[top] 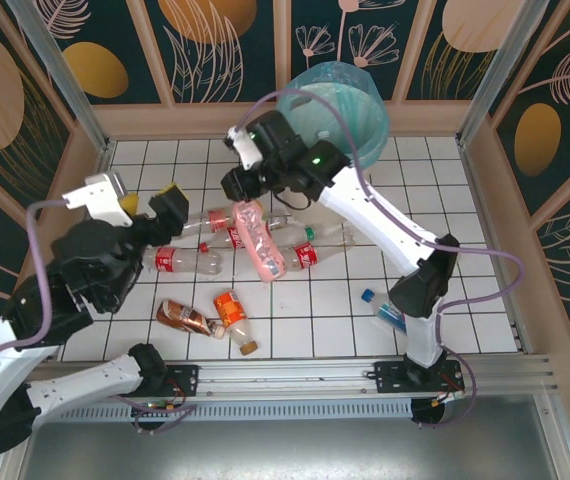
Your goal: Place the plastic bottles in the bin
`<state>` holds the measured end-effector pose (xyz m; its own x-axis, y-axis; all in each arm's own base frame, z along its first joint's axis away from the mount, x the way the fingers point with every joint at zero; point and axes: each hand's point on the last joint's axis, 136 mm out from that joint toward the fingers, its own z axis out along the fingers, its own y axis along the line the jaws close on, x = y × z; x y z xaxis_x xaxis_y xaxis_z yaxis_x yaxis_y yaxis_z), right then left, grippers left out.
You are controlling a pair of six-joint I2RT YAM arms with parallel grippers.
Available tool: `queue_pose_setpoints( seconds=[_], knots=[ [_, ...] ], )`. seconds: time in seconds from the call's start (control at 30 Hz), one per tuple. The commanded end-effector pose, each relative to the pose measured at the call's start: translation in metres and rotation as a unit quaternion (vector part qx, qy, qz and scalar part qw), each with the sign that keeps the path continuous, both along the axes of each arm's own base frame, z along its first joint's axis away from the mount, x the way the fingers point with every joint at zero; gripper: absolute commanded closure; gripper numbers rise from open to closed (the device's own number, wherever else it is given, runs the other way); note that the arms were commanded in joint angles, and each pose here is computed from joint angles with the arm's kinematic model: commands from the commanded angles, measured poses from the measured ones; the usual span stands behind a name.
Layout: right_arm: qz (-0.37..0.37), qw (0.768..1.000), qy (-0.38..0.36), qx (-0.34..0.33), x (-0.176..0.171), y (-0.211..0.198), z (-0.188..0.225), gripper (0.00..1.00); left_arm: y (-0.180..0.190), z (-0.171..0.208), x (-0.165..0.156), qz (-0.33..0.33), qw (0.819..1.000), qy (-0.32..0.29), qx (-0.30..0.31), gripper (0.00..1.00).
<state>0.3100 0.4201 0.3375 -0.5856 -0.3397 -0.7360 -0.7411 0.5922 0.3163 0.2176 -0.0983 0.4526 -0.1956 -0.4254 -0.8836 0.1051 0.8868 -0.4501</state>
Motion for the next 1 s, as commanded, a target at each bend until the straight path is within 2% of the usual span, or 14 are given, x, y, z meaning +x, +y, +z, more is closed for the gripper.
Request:
queue_pose_setpoints(
  seconds=[0.0,0.23,0.3,0.37,0.47,0.57,0.7,0.97],
  knots=[
    [0.001,0.996,-0.057,0.065,-0.009,-0.027,0.082,0.82,0.003,0.048,0.005,0.017,0.998,-0.051,0.022,0.12],
    [-0.022,0.972,-0.156,0.175,-0.001,-0.08,0.187,0.89,-0.021,0.109,0.015,-0.006,0.993,-0.119,0.021,0.13],
    [-0.032,0.963,-0.184,0.197,0.004,-0.096,0.206,0.92,-0.035,0.117,0.019,-0.024,0.991,-0.13,0.023,0.13],
    [-0.039,0.951,-0.223,0.211,0.007,-0.111,0.223,0.99,-0.05,0.123,0.025,-0.04,0.989,-0.137,0.027,0.13],
    [-0.064,0.93,-0.279,0.229,0.011,-0.135,0.245,1.0,-0.072,0.128,0.034,-0.062,0.988,-0.141,0.031,0.13],
    [-0.084,0.913,-0.313,0.247,0.015,-0.154,0.262,1.0,-0.094,0.129,0.042,-0.084,0.986,-0.14,0.041,0.13],
    [-0.137,0.896,-0.337,0.256,0.043,-0.194,0.276,1.0,-0.12,0.13,0.055,-0.106,0.983,-0.134,0.059,0.12],
    [-0.202,0.87,-0.367,0.259,0.099,-0.237,0.27,1.0,-0.152,0.133,0.069,-0.128,0.979,-0.152,0.047,0.12]
  ],
)
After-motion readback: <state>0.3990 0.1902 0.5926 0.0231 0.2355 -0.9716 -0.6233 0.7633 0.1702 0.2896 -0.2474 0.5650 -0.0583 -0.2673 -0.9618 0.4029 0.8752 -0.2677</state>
